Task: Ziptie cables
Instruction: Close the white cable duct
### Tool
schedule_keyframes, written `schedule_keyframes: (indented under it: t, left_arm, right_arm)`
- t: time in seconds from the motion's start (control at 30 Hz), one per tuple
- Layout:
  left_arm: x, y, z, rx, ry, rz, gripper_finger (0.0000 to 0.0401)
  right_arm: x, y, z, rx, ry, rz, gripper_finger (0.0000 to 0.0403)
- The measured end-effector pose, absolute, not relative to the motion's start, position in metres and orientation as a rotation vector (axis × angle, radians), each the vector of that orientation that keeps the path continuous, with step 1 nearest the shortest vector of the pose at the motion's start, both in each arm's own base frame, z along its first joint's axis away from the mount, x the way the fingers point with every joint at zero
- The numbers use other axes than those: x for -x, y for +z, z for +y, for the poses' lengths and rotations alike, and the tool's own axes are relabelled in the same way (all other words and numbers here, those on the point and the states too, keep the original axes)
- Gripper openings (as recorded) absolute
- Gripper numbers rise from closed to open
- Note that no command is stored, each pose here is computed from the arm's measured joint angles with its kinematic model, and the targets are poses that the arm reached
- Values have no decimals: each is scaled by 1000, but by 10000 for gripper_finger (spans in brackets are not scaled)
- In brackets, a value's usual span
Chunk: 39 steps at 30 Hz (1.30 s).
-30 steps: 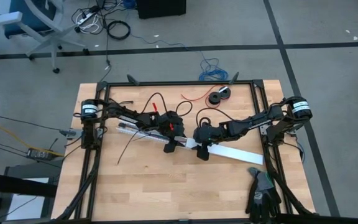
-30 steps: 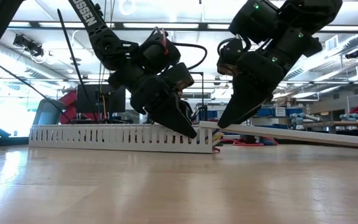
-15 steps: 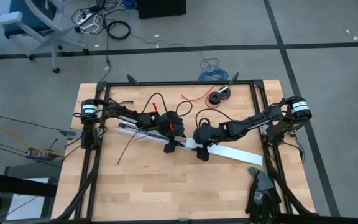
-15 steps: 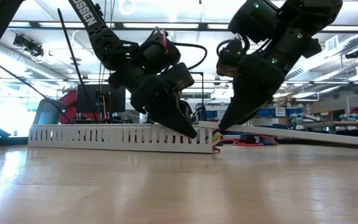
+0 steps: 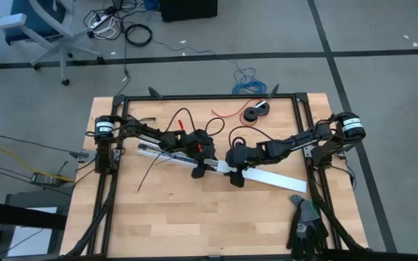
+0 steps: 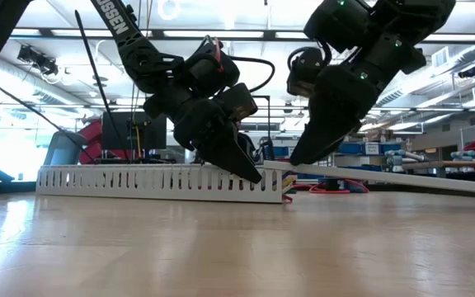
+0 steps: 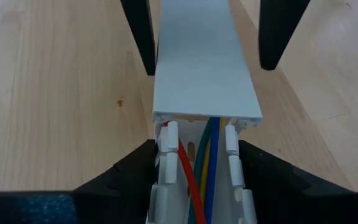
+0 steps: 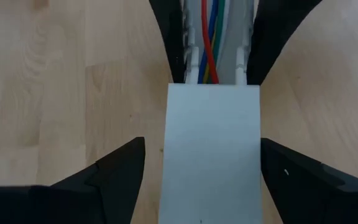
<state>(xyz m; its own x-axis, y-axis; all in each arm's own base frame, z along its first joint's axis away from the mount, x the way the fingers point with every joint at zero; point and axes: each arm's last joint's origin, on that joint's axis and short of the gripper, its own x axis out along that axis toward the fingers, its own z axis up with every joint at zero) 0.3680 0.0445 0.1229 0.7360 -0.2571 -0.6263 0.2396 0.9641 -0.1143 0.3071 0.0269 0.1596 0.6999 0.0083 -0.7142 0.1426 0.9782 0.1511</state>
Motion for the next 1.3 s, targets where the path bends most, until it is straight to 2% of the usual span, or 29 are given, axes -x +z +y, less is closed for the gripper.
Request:
schedule_keyframes:
  t: [0.27,0.4,0.5,0.73,0.8,0.93,1.3]
  left_arm:
    - [-368,123,45,45,-264,694,219]
    - [-368,123,45,45,-263,694,219]
    - [-368,123,45,45,-264,694,219]
    - [-368,123,45,45,-264,694,219]
    - [-368,123,45,45,-264,694,219]
    - [-368,123,45,44,-264,693,219]
    - [-369,123,45,40,-263,679,219]
  right_arm:
    - [-303,181,18,-239,-99,716,291]
    - [-299,185,17,-277,-103,724,264]
    - [-297,183,18,-300,-72,759,216]
    - [-295,179,25,-329,-54,807,47]
    - [-295,179,27,-296,-71,799,13]
    - [-295,180,31,-240,-117,774,10]
    - [-301,178,28,-275,-109,745,0]
